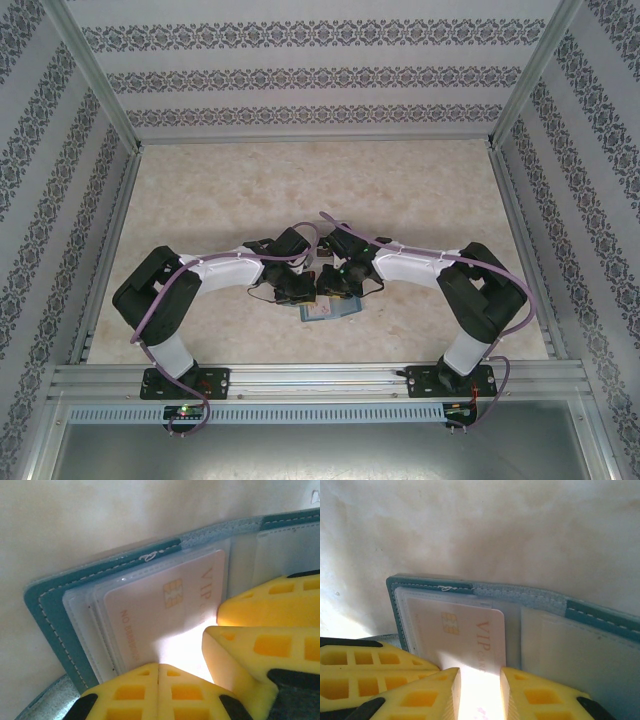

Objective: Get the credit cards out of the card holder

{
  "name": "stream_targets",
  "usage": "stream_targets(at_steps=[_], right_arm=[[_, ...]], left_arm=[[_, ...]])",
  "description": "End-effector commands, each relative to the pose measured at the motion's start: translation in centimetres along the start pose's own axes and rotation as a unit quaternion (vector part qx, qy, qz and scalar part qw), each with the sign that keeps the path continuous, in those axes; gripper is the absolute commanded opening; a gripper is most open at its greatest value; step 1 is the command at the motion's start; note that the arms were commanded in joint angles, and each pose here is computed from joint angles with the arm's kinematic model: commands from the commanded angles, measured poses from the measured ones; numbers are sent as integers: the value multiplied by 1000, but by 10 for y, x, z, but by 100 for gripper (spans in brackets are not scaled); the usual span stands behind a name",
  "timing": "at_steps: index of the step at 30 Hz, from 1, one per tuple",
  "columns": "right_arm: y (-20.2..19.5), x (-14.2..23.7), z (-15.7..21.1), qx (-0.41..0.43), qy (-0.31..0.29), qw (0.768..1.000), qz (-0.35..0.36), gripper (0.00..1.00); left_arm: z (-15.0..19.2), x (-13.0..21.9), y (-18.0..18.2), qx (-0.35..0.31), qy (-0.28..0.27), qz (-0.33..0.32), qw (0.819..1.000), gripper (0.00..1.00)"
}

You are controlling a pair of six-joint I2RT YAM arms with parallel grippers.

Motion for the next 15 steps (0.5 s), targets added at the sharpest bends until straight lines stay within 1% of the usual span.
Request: stream_targets(at_steps=[1,9,11,15], right_arm=[[-17,-7,7,-11,15,1000,25,29],[-23,-2,5,-8,4,999,48,29],[-21,1,4,-7,1,999,45,27],[-14,8,2,-6,-11,999,30,21]], left_arm=[[3,-1,3,-4,0,-14,1000,0],[3,1,3,-4,-3,-15,1000,0],[4,1,3,-5,-2,-15,1000,0],[3,2,3,-4,-5,-16,1000,0]])
Point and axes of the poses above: each hand's point on the last joint's axis, 136 mm out from that joint toward the fingers, its own x axis back along the fingers, its own y axis along the line the jaws close on, z = x × y, the point moved 1 cm from there along x, back along the fingers, and after that the axes turned 5 degrees about x, right-handed, at the moved point
